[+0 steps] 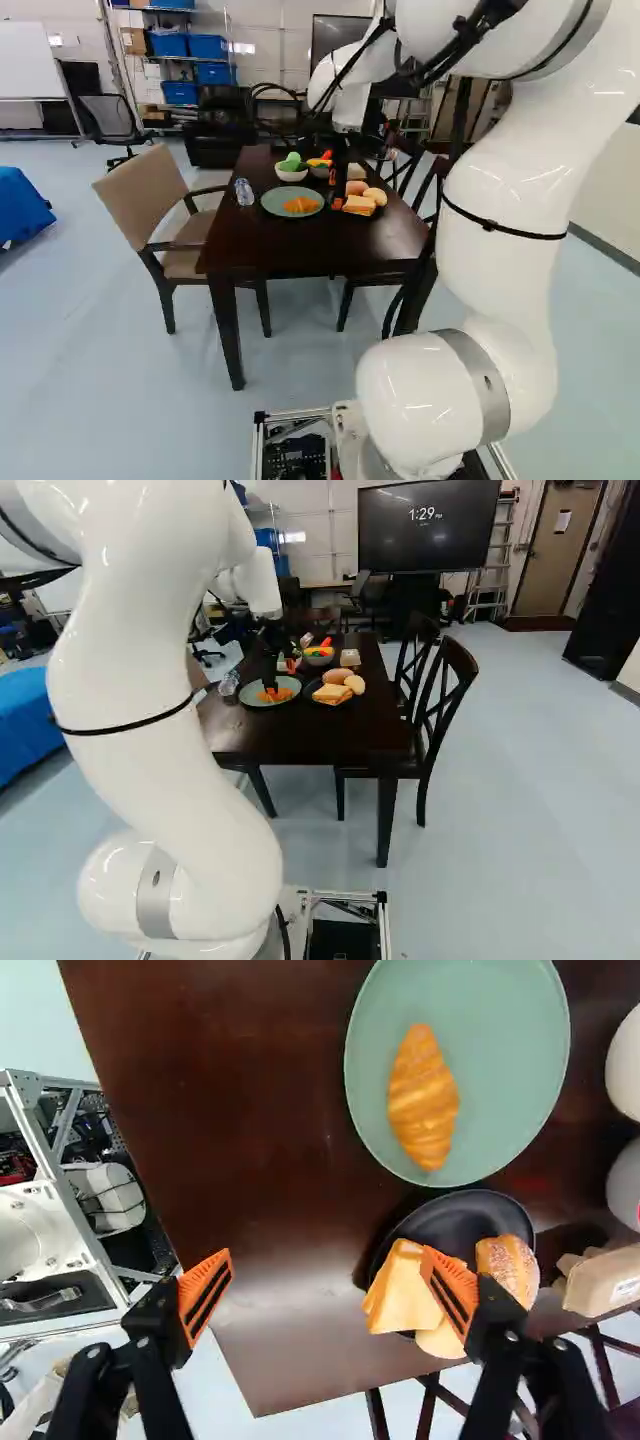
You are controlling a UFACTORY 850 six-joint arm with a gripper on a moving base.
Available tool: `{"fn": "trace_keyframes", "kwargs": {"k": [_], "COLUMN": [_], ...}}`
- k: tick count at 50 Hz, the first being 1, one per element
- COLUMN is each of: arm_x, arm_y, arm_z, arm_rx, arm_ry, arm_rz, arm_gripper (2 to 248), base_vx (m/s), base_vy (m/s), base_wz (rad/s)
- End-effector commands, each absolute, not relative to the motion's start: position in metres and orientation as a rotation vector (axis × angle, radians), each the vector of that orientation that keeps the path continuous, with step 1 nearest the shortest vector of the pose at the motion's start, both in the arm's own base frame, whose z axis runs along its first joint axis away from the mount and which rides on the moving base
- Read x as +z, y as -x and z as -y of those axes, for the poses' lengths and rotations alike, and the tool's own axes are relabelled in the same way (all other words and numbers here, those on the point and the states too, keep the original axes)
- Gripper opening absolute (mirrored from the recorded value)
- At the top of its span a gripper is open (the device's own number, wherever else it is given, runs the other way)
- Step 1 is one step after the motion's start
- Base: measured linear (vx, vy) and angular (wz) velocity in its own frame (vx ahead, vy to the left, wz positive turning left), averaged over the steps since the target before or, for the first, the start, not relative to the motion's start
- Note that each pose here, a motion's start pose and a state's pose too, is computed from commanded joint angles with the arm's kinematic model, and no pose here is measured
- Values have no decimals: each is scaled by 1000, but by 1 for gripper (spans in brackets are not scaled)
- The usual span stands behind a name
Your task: Move the croissant to the empty plate
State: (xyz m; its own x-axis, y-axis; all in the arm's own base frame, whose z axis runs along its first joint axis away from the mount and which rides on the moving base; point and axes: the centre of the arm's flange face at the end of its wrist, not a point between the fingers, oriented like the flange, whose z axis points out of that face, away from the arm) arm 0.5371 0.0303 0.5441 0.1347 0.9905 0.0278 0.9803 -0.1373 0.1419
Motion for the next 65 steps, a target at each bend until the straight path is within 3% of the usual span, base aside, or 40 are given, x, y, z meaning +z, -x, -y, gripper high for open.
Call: {"fn": "trace_keyframes", "kwargs": {"k": [54, 65], "arm_x": [542, 542], "arm_y": [-431, -429], "arm_z": [11, 12], "arm_rx": [138, 138], "arm_ry": [-2389, -2392], "arm_rz": [-1916, -1912], "arm_gripper": [247, 247], "base_vx": [0, 0], "base_vy": [0, 0], "base_wz": [0, 0]}}
